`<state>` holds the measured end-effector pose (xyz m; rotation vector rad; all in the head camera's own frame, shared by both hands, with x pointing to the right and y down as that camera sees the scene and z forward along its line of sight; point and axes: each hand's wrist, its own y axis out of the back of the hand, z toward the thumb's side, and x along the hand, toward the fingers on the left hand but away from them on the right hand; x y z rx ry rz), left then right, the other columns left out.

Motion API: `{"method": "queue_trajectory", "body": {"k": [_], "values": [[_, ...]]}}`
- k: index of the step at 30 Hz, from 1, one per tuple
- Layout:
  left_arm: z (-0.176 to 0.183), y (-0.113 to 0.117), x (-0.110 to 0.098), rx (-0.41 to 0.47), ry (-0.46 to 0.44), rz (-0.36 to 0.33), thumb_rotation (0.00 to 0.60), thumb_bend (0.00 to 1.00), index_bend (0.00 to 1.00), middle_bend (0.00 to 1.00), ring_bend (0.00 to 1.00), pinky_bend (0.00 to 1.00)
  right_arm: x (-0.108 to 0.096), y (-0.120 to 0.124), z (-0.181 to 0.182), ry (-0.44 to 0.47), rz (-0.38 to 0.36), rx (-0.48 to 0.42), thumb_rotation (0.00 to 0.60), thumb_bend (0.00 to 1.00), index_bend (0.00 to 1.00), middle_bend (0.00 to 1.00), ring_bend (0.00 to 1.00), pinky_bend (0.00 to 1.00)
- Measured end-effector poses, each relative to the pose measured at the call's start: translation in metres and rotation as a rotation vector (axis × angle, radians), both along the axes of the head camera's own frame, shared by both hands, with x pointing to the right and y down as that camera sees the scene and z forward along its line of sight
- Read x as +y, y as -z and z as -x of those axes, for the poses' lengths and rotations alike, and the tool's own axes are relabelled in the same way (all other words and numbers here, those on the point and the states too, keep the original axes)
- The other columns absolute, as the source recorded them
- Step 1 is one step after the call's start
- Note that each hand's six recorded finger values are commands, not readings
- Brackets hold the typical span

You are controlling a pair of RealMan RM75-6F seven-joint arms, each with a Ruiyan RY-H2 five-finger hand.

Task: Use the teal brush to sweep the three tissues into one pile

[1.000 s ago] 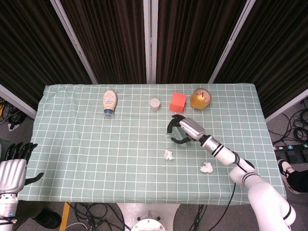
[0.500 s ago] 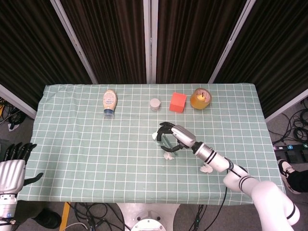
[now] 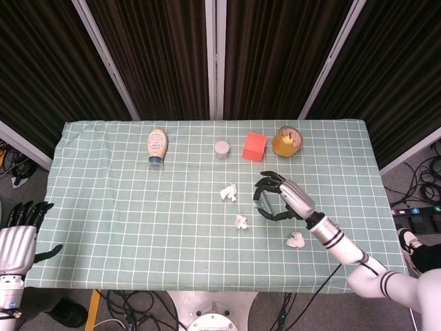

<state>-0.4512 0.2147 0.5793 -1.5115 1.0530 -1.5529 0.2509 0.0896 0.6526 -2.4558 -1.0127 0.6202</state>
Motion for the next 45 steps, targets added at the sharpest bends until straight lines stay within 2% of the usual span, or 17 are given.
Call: {"method": "queue_trajectory", "body": {"k": [6, 11, 14, 18, 24, 28, 38, 45], "values": [[-0.002, -0.005, -0.001, 0.012, -0.010, 0.003, 0.600, 0.02, 0.16, 0.14, 0.07, 0.07, 0.043, 0.026, -0.054, -0.201, -0.005, 0.149, 0.600, 0.46, 0.70, 0.62, 0.29, 0.14], [-0.004, -0.008, -0.003, 0.021, -0.021, 0.001, 0.600, 0.02, 0.16, 0.14, 0.07, 0.07, 0.083, 0.036, -0.102, -0.375, 0.012, 0.275, 0.600, 0.46, 0.70, 0.62, 0.29, 0.14], [-0.004, -0.009, -0.003, 0.028, -0.026, 0.001, 0.600, 0.02, 0.16, 0.14, 0.07, 0.07, 0.097, 0.031, -0.106, -0.415, 0.026, 0.311, 0.600, 0.46, 0.70, 0.62, 0.29, 0.14], [-0.004, -0.009, -0.002, 0.027, -0.027, -0.003, 0.600, 0.02, 0.16, 0.14, 0.07, 0.07, 0.107, 0.017, -0.093, -0.421, 0.051, 0.289, 0.600, 0.46, 0.70, 0.62, 0.29, 0.14], [0.000, -0.007, 0.002, 0.032, -0.005, -0.008, 0.600, 0.02, 0.16, 0.14, 0.07, 0.07, 0.108, -0.006, -0.060, -0.378, 0.017, 0.281, 0.600, 0.46, 0.70, 0.61, 0.29, 0.11], [0.002, -0.006, 0.005, 0.033, 0.002, -0.007, 0.600, 0.02, 0.16, 0.14, 0.07, 0.07, 0.101, -0.024, -0.035, -0.361, 0.009, 0.267, 0.600, 0.46, 0.70, 0.61, 0.29, 0.10], [0.003, -0.008, 0.006, 0.038, 0.006, -0.005, 0.600, 0.02, 0.16, 0.14, 0.07, 0.07, 0.063, -0.061, 0.034, -0.303, -0.046, 0.197, 0.600, 0.46, 0.70, 0.61, 0.29, 0.10], [0.006, -0.012, 0.005, 0.039, 0.015, 0.008, 0.600, 0.02, 0.16, 0.14, 0.07, 0.07, 0.037, -0.076, 0.078, -0.268, -0.056, 0.114, 0.600, 0.47, 0.70, 0.61, 0.29, 0.10]]}}
